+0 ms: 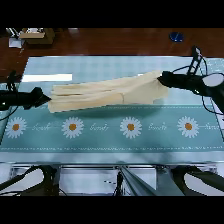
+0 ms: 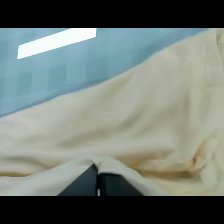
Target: Fold the shirts.
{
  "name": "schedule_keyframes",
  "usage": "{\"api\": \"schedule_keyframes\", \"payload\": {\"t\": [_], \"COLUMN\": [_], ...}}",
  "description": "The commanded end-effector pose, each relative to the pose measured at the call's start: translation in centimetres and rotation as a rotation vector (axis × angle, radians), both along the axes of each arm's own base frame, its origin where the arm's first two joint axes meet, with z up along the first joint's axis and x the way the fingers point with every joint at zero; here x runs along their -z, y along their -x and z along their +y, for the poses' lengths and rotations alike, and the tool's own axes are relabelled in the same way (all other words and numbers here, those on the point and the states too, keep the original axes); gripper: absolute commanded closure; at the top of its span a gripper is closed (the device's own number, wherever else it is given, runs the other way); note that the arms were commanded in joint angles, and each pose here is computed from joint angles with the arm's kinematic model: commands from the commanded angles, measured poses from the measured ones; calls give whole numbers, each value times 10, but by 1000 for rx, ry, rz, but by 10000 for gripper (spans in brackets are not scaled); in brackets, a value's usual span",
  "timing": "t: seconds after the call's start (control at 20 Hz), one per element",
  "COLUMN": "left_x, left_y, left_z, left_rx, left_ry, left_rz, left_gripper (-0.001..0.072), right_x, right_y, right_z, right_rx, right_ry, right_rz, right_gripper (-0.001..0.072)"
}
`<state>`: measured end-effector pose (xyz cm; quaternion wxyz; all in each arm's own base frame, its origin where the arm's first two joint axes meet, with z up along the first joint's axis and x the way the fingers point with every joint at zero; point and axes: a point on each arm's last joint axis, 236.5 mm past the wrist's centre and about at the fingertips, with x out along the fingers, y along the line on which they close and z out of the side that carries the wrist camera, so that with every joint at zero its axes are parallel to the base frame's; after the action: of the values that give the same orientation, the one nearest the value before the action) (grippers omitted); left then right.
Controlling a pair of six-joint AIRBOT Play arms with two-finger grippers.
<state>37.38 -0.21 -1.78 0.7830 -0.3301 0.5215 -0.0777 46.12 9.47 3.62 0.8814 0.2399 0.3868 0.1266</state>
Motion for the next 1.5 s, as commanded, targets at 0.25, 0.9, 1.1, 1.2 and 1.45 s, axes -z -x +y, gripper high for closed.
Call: {"api": "schedule_keyframes", "payload": {"t": [0.25,0.9,1.1,1.2,1.45], "left_x": [-22,15,5,5,5], "left_y": [-100,-80,-70,-70,-68], "left_z": [7,45,42,34,2], "left_rx": [3,-15,30,50,128], "left_ry": [39,120,127,127,132], "left_rz": [-109,63,61,64,77], "left_gripper": [684,238,256,256,256], "right_x": [33,32,79,88,96], "right_y": [-81,-47,11,9,-26], "right_z": [-15,-127,-171,-149,-97], "right_rx": [112,111,188,165,125], "right_ry": [23,353,197,-65,-409], "right_rz": [-39,49,362,389,325], "right_gripper": [682,279,121,120,121]}}
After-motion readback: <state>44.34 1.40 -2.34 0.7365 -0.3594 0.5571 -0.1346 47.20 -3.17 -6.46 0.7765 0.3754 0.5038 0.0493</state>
